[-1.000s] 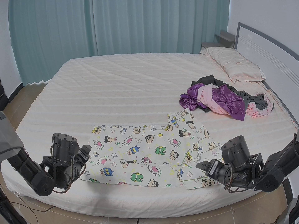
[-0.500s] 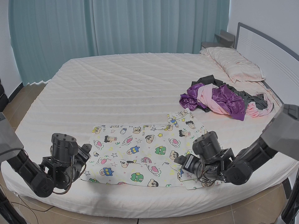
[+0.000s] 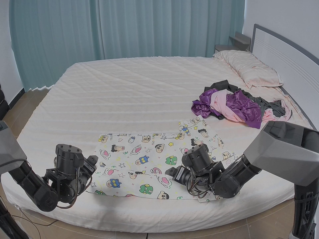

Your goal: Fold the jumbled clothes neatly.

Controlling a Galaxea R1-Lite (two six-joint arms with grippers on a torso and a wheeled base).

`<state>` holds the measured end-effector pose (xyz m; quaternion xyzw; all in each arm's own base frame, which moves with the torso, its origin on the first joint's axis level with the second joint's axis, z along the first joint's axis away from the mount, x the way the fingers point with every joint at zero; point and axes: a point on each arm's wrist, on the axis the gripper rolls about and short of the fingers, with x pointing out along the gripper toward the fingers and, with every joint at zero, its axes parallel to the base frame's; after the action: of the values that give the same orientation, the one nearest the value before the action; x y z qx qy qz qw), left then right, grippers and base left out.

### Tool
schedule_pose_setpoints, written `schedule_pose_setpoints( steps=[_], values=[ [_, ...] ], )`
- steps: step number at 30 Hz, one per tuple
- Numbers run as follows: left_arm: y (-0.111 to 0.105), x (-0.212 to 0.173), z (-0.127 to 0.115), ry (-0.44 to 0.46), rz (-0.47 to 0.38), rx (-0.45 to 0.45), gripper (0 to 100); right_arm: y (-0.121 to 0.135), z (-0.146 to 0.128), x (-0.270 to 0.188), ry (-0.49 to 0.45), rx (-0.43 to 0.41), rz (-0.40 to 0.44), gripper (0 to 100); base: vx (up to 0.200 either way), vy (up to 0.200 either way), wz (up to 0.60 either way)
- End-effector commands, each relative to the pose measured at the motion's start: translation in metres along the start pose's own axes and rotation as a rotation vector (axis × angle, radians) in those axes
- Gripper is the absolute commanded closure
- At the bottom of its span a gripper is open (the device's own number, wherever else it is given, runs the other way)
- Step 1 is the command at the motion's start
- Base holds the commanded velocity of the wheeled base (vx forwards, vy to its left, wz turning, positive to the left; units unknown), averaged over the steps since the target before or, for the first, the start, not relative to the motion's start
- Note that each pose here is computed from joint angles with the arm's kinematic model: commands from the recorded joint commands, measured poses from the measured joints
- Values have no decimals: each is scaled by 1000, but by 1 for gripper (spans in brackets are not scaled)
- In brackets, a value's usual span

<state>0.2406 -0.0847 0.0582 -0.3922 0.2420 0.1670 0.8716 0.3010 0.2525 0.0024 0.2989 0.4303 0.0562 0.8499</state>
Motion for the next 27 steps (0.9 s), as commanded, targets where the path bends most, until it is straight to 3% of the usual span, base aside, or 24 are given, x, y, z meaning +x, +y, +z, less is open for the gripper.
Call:
schedule_pose_setpoints(
  steps=[1, 6, 9, 18, 25, 27],
  values=[
    [1, 2, -1, 4, 7, 3, 0, -4, -6, 17, 5, -8, -12, 0, 0, 0, 0],
    [1, 2, -1, 3, 8, 2, 0, -7, -7, 27, -14, -33, -32, 0, 0, 0, 0],
    [1, 2, -1, 4, 7, 3, 0, -6, 4, 29, -76, -27, -44, 0, 0, 0, 0],
    [2, 1, -2, 6, 9, 7, 0, 4, 13, 22, -115, -39, 1, 0, 0, 0, 0],
    [2, -3, -6, 21, 0, 29, 0, 26, 27, -28, -154, -50, 84, 0, 0, 0, 0],
    [2, -4, -6, 20, -1, 50, 0, 21, 32, -39, -171, -70, 71, 0, 0, 0, 0]
  ],
)
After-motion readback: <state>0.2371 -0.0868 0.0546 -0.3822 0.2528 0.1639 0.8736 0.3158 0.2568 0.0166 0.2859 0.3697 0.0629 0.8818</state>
